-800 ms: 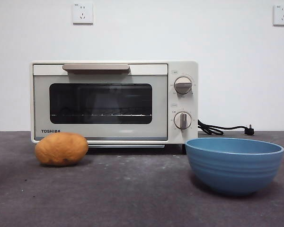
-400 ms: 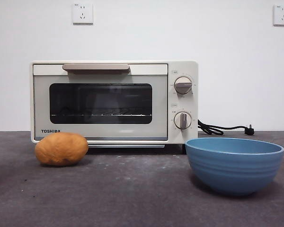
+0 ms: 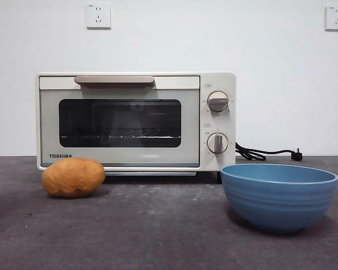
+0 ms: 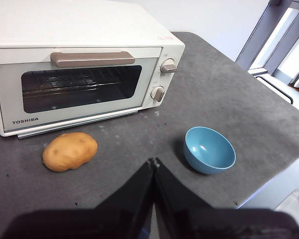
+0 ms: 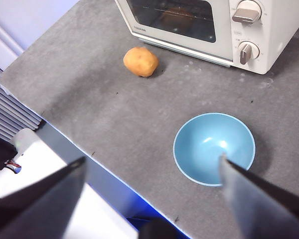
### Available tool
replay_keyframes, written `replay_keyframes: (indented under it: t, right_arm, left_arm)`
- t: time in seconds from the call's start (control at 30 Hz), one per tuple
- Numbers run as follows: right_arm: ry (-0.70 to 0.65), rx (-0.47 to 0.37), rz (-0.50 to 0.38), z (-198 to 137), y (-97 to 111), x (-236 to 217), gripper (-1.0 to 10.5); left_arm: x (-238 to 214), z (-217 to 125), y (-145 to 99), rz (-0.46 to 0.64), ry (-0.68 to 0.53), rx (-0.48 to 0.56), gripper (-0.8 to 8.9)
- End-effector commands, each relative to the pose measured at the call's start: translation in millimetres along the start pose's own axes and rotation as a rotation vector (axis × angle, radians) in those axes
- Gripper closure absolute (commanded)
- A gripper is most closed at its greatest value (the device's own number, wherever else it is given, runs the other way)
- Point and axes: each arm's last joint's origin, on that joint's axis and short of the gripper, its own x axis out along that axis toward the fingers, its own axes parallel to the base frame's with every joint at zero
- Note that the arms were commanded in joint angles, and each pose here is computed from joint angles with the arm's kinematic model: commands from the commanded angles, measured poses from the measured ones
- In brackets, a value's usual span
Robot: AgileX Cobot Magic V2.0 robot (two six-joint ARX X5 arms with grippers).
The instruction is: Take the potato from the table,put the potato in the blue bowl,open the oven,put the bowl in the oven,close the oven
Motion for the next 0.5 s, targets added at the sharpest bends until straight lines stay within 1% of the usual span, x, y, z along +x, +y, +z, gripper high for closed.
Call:
replay_keyframes:
  t: [0.03, 0.13, 0.27, 0.37, 0.5]
  right_arm:
    - [-0.022, -0.009, 0.057, 4.9, 0.7, 2.4, 3.5]
    - [-0.035, -0.035, 0.127, 13.0, 0.2, 10.2, 3.5]
    - [-0.034, -0.082, 0.189, 27.2, -0.9, 29.6, 3.5]
    - [-0.009, -0.117, 0.244, 38.2, 0.5, 53.0, 3.5]
    - [0.023, -0.181, 0.272, 53.5, 8.6, 91.8, 3.5]
  left_arm:
    - [0.0, 0.2, -0.2, -0.006, -0.004, 0.016, 8.21]
    - [0.0, 0.2, -0.2, -0.006, -0.003, 0.016, 8.21]
    - [0.0, 0.2, -0.2, -0.006, -0.003, 0.015, 8.21]
    - [0.0, 0.1, -0.2, -0.006, -0.003, 0.015, 8.21]
    - [0.0, 0.2, -0.2, -0.005, -0.003, 0.015, 8.21]
